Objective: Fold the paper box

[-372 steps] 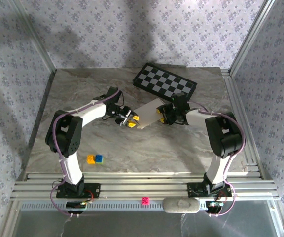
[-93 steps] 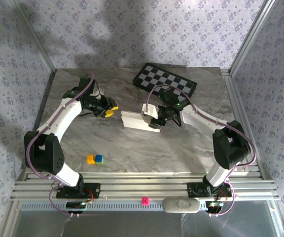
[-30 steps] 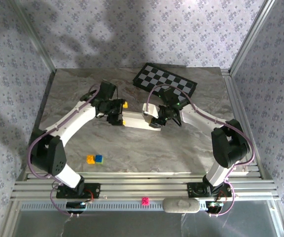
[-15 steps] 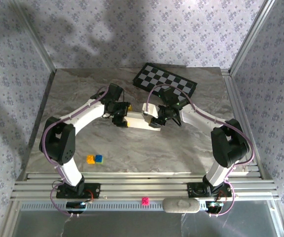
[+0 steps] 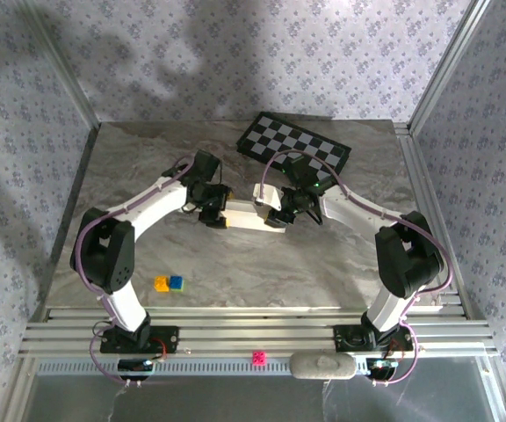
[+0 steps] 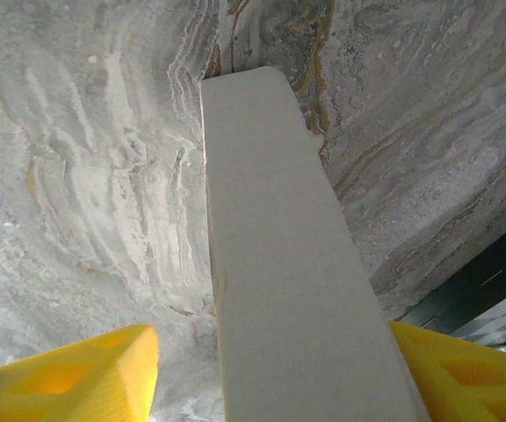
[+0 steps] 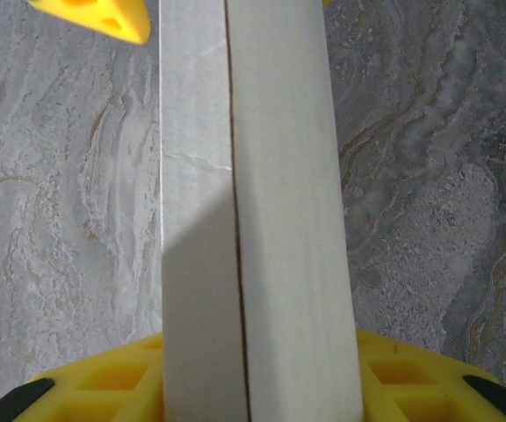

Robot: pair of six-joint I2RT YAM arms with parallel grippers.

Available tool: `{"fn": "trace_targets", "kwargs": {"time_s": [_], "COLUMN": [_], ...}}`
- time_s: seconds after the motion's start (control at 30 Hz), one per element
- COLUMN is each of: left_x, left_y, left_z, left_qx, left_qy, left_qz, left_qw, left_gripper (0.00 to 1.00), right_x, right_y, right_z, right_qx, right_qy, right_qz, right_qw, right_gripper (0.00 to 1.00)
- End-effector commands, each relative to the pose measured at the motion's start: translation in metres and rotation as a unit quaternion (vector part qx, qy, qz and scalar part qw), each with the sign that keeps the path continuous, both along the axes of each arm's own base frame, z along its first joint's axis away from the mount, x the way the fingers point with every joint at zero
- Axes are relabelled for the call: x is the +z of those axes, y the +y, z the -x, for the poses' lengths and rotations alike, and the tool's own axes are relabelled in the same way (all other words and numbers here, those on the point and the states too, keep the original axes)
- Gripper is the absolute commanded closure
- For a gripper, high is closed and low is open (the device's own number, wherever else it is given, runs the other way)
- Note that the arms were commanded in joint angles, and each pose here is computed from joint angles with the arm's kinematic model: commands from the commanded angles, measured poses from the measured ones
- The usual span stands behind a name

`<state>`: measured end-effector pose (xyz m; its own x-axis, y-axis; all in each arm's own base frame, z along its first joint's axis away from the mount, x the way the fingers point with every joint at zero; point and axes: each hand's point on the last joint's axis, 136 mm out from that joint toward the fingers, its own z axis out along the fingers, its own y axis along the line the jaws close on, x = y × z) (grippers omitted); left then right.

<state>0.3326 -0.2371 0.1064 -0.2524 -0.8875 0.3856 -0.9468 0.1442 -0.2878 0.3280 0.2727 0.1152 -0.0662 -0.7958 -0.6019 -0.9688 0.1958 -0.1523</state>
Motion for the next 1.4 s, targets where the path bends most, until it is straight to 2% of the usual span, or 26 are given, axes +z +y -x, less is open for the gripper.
{"fn": "trace_targets", "kwargs": {"time_s": [0.0, 0.2, 0.47, 0.83, 0.97, 1.0, 1.07, 1.23, 1.37], "left_x": [0.009, 0.003, 0.01, 0.005, 0.003, 0.003, 0.002, 0.002, 0.001], "left_y": [0.005, 0.002, 0.004, 0.006, 0.008, 0.009, 0.009, 0.011, 0.012], "left_z": [0.004, 0.001, -0.004, -0.009, -0.01, -0.009, -0.009, -0.009, -0.01], "left_qx": [-0.006, 0.003, 0.011, 0.029, 0.033, 0.036, 0.039, 0.041, 0.043], "left_qy": [0.022, 0.024, 0.012, -0.009, -0.01, -0.007, -0.005, -0.001, 0.001], "left_qz": [-0.022, -0.018, -0.02, -0.011, -0.013, -0.013, -0.012, -0.014, -0.015], "left_qw": [0.999, 1.0, 1.0, 0.999, 0.999, 0.999, 0.999, 0.999, 0.999], "left_gripper": [0.39, 0.42, 0.54, 0.54, 0.59, 0.66, 0.71, 0.72, 0.72], "right_x": [-0.004, -0.003, -0.004, -0.008, -0.007, -0.006, -0.004, 0.009, 0.013], "right_y": [0.002, 0.002, 0.002, 0.002, 0.002, 0.003, 0.003, 0.001, -0.001], "right_z": [0.003, 0.002, 0.002, 0.0, -0.002, -0.002, -0.003, -0.008, -0.008], "right_qx": [0.001, 0.0, 0.0, -0.005, -0.009, -0.009, -0.013, -0.036, -0.041], "right_qy": [0.013, 0.013, 0.014, 0.018, 0.017, 0.017, 0.017, 0.016, 0.016], "right_qz": [0.004, 0.003, 0.004, 0.005, 0.004, 0.003, 0.001, -0.016, -0.019], "right_qw": [1.0, 1.0, 1.0, 1.0, 1.0, 1.0, 1.0, 0.999, 0.999], "right_gripper": [0.59, 0.59, 0.59, 0.59, 0.58, 0.58, 0.55, 0.46, 0.43]}}
